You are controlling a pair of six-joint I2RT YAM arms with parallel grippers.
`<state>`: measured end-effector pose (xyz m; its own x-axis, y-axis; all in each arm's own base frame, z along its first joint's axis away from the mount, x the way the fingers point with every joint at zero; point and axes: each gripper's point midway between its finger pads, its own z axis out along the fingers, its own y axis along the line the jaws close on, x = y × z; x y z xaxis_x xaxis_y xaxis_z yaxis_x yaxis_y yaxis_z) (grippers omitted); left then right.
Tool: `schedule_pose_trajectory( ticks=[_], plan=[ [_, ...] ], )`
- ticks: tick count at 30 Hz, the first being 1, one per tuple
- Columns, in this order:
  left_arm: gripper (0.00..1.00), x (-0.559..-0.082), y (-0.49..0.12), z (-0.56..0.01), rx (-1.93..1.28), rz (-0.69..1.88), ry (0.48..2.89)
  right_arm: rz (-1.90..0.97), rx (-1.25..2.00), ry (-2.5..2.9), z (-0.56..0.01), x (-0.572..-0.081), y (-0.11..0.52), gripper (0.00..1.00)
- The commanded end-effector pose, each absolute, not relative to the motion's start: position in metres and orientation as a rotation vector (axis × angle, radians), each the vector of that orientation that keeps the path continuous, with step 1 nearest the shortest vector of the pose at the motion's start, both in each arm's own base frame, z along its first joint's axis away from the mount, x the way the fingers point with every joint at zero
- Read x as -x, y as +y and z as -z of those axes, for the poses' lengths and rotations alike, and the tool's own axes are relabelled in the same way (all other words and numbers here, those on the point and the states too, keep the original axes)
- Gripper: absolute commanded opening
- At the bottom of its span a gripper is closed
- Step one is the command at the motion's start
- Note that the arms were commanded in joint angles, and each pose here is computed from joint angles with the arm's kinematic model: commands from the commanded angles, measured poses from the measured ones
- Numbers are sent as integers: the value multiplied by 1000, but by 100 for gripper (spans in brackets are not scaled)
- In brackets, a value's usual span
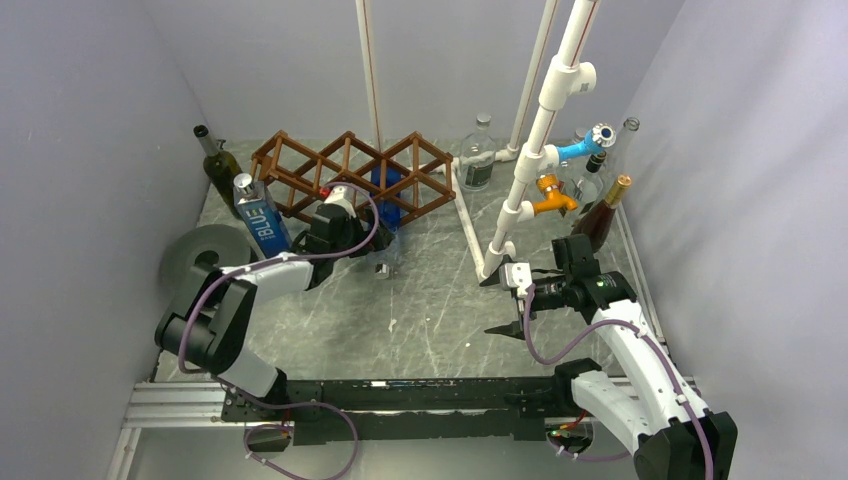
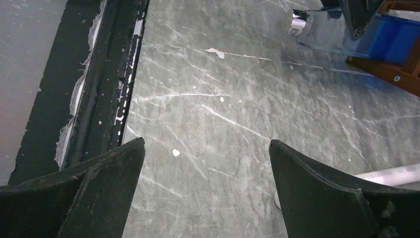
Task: Take the wine bottle off the wine rack
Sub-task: Pick up the wine bottle from the wine rack.
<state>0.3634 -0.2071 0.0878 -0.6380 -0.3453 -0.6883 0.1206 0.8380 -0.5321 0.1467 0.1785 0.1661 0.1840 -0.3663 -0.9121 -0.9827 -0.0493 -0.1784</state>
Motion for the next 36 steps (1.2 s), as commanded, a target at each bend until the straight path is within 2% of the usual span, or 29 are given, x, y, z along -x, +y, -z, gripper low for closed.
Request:
schedule_pose_trajectory(
  ticks=[1, 8, 30, 33, 36],
  plan=[
    [94, -379, -222, -108, 160, 797, 2085, -852, 1586, 1279, -169, -150, 180, 99],
    [87, -384, -230, -101, 158, 852, 2092, -851, 1588, 1283, -168, -151, 179, 99],
    [81, -387, -240, -90, 172, 966, 2083, -849, 1593, 1281, -167, -150, 179, 99],
    [75, -385, -240, -91, 171, 978, 2082, -845, 1594, 1281, -167, -151, 179, 99],
    [64, -384, -240, -94, 163, 978, 2078, -845, 1594, 1280, -167, -150, 179, 99]
  ],
)
